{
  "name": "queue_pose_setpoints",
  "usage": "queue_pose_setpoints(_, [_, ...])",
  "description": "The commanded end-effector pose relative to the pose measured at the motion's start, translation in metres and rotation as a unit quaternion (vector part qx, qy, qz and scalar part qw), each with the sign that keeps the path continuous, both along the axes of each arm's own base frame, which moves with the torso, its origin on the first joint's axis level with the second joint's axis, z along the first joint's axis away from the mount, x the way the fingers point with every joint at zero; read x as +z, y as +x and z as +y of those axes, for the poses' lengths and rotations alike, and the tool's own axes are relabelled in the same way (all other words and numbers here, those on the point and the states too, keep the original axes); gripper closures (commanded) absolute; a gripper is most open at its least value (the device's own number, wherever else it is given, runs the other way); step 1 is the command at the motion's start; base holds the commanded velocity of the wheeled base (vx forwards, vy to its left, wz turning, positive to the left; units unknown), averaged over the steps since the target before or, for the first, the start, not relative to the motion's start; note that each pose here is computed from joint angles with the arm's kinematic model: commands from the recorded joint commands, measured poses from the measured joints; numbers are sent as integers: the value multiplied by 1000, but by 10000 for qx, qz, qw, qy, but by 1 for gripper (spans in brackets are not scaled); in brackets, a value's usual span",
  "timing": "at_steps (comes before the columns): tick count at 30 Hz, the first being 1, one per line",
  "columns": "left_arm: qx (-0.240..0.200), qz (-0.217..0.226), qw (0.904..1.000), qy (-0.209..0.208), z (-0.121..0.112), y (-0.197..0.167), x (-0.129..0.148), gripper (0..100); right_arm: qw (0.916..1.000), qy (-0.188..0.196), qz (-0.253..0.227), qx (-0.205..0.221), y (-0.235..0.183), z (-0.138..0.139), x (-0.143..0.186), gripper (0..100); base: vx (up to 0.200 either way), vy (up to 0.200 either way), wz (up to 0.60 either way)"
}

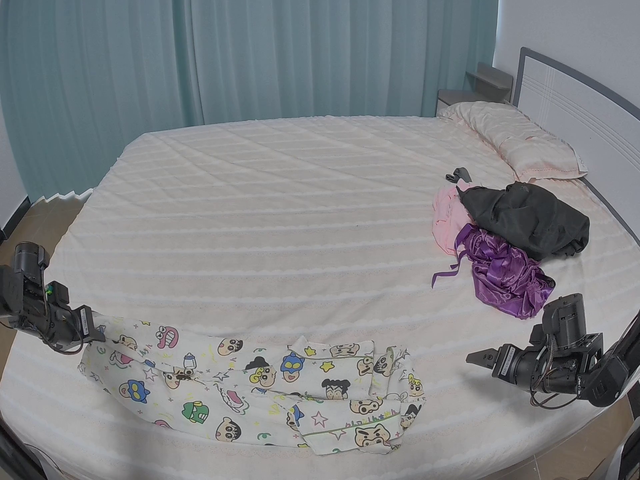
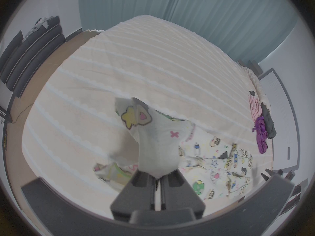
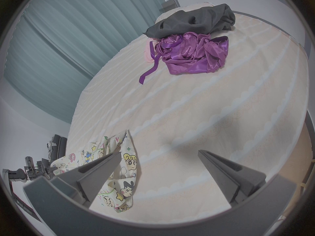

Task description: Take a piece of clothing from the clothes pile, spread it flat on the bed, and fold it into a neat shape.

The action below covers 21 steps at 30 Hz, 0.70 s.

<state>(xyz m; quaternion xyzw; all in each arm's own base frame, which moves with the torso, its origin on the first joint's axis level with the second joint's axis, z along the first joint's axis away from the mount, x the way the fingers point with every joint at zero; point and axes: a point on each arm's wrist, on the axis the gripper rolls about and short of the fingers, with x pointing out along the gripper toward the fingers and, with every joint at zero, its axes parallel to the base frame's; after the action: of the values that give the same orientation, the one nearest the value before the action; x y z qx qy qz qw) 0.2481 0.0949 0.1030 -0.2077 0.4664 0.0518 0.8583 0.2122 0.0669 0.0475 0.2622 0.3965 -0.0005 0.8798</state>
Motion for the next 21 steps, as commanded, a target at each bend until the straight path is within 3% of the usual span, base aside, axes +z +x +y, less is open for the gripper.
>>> queue_pose_setpoints(1, [-268,-194,9994,-62,-50,-10,30,100,10000,0,-13,-4,0,0,0,0,0,0,0])
queue_pose_setpoints(8, [-386,-258,9989,-103,-117,-20,48,100,9999,40,-121,2,-1,0,6,0,0,0,0])
queue_pose_setpoints(14, [-935,-272,9952,-125,-194,-36,50,100,9999,49,-150,2,-2,0,7,0,0,0,0])
queue_pose_setpoints(15, [-935,-272,9952,-125,-194,-36,50,100,9999,49,-150,2,-2,0,7,0,0,0,0])
queue_pose_setpoints(18, [-1254,-221,9917,-185,-246,-42,46,100,9999,49,-150,10,-2,0,7,0,0,0,0])
queue_pose_setpoints(20, [-1272,-227,9914,-200,-250,-42,46,100,9999,47,-143,10,-2,0,7,0,0,0,0])
queue_pose_setpoints(21, [-1464,-80,9888,-271,-283,-44,38,100,9999,44,-136,17,-2,0,6,0,0,0,0])
